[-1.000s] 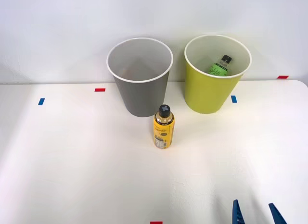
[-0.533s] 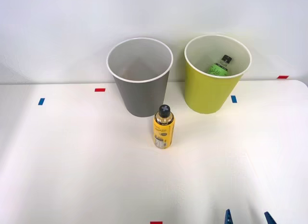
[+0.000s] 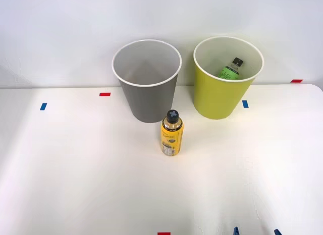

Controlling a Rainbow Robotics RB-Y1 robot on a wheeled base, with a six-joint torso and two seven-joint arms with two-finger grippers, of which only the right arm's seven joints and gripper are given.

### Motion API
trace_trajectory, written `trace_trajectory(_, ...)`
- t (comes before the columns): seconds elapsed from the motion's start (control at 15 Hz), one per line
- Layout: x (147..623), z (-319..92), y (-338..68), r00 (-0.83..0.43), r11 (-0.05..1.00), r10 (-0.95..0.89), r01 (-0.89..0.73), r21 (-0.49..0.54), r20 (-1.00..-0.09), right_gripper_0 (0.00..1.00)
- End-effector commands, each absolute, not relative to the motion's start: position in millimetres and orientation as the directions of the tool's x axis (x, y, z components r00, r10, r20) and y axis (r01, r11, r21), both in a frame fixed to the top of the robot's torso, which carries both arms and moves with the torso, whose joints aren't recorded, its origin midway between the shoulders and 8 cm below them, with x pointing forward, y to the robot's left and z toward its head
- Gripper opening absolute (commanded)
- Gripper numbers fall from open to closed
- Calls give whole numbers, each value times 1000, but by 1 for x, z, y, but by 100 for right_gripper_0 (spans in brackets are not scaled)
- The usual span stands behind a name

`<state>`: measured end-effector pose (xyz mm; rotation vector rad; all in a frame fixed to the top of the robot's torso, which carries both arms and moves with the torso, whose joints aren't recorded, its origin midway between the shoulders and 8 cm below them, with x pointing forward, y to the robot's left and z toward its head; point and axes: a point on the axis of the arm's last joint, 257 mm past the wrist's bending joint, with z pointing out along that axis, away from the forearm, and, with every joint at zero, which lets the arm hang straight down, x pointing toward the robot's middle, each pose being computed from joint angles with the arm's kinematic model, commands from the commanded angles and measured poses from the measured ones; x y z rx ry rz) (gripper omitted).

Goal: Put cans in the gray bin, plastic bottles in the light green bin

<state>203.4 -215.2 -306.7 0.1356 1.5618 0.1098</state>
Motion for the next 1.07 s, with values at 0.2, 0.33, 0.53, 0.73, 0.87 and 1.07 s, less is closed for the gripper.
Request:
trace_trajectory(0.2,204,-306,-213,10,987,161,15,161,-987,92)
trace_trajectory(0.33,204,-306,-213,10,987,161,15,161,-987,92)
trace_trajectory(0.53,204,-306,-213,10,987,161,15,161,-987,92)
trace_trajectory(0.73,204,-306,-213,10,987,161,15,161,-987,92)
trace_trajectory(0.87,204,-306,-213,10,987,161,15,161,-987,92)
trace_trajectory(1.07,204,-306,-213,10,987,161,15,161,-987,92)
